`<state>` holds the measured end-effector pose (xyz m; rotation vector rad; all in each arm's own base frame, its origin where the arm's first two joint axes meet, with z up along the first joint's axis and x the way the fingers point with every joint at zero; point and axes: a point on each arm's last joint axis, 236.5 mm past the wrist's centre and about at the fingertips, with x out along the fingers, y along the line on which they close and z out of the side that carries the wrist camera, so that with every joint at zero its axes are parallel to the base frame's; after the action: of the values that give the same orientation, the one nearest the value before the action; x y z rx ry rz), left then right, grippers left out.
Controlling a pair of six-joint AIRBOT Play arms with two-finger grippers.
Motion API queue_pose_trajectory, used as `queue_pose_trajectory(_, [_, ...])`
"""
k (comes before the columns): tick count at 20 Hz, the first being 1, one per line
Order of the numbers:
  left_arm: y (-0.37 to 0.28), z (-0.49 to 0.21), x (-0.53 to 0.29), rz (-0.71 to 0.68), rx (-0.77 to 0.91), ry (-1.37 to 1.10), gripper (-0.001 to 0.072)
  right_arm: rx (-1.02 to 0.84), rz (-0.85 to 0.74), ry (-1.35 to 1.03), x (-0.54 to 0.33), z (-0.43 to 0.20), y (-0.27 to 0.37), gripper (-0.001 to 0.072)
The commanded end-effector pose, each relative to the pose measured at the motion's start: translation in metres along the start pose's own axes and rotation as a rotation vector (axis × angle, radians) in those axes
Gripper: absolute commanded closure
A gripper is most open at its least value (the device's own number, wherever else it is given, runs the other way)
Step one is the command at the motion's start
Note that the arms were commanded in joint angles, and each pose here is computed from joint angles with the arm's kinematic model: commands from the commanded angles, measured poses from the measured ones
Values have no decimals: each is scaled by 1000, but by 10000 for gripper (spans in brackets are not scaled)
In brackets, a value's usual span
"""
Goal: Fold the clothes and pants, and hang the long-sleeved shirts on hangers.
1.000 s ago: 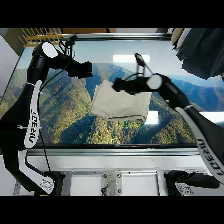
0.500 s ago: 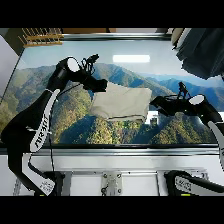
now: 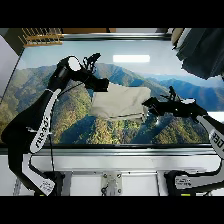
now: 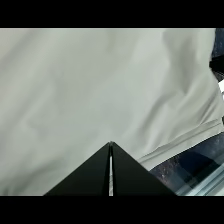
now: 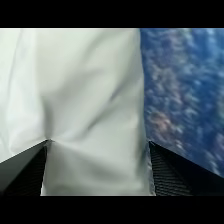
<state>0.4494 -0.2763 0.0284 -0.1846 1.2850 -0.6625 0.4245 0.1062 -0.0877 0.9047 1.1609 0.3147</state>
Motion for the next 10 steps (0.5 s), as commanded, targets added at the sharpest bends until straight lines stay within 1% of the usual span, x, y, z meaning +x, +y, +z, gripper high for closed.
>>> queue_pose_trajectory(1, [-1,0,0,-1,-7,2,703,-53,29,46,23,-9,19,-8])
queue_pose_trajectory(5, [-1,-2,0,-2,-16,7,704,-91,33,97,45,-23,31,-4])
queue_pose_trajectory(6, [-1,-3,0,-2,-16,13,704,-92,32,102,48,-25,31,61])
queue_pose_trajectory(7, [-1,-4,0,-2,-16,18,704,-104,32,102,48,-25,31,371])
queue_pose_trajectory(8, [-1,-5,-1,-2,-16,21,704,-128,35,99,47,-24,31,628])
queue_pose_trajectory(9, [-1,-5,-1,-2,-16,21,704,-146,36,97,46,-23,32,699])
queue_pose_trajectory(10, [-1,-5,-1,-3,-17,21,704,-151,36,87,43,-20,33,700])
